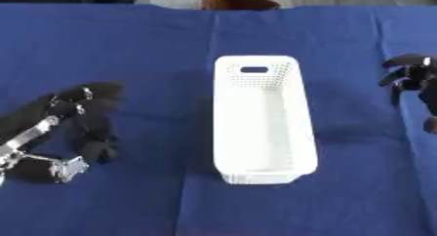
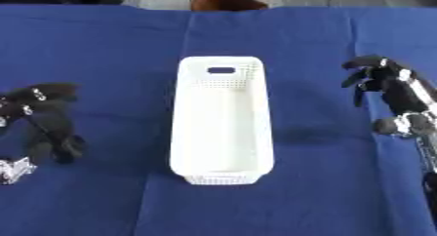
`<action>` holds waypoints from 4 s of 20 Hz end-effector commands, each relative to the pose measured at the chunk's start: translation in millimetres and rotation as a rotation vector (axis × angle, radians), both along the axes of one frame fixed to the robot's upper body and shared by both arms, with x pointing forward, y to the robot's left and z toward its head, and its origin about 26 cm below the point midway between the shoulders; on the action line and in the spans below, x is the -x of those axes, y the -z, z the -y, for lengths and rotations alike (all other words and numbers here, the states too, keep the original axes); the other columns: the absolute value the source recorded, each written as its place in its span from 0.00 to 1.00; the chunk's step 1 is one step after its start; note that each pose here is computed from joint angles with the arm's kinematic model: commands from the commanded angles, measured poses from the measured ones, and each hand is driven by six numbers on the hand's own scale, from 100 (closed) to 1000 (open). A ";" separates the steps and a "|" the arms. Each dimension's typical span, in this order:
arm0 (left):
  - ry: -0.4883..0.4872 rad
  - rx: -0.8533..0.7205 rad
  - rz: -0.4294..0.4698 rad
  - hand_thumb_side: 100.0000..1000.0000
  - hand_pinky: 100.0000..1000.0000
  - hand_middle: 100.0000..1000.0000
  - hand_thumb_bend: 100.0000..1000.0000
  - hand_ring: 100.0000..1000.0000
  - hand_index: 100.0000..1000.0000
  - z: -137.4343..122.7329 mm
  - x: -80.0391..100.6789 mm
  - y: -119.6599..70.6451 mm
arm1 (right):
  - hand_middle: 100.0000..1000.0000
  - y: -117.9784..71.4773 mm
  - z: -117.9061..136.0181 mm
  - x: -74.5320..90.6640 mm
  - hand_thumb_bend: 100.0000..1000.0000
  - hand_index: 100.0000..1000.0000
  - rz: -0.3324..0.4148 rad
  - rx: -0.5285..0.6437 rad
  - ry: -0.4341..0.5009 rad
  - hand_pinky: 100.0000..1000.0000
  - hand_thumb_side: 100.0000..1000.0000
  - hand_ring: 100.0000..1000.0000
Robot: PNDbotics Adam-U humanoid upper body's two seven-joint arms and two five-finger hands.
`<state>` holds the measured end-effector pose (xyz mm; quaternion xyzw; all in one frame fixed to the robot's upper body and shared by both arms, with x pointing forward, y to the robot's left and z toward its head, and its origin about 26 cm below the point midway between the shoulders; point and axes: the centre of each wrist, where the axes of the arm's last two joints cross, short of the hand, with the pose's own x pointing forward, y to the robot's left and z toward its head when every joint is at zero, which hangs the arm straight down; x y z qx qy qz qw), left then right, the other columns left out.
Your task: Pick up objects on the table and place them in the box.
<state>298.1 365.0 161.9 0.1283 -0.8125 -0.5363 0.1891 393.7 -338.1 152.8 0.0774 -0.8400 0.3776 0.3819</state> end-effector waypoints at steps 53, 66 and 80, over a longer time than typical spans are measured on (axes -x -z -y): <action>0.206 0.549 -0.112 0.58 0.00 0.00 0.00 0.00 0.00 20.5 26.3 -31.0 | 0.72 -3.2 4.7 3.0 1.00 0.79 0.181 0.188 -0.165 0.28 0.49 0.59; 0.335 0.658 -0.282 0.55 0.00 0.00 0.00 0.00 0.00 9.0 28.5 -52.0 | 0.72 -3.8 6.5 4.2 1.00 0.79 0.177 0.184 -0.160 0.28 0.49 0.59; 0.432 0.703 -0.437 0.52 0.00 0.00 0.00 0.00 0.00 24.1 18.9 -65.8 | 0.72 -5.9 1.9 1.8 1.00 0.79 0.188 0.187 -0.172 0.28 0.49 0.59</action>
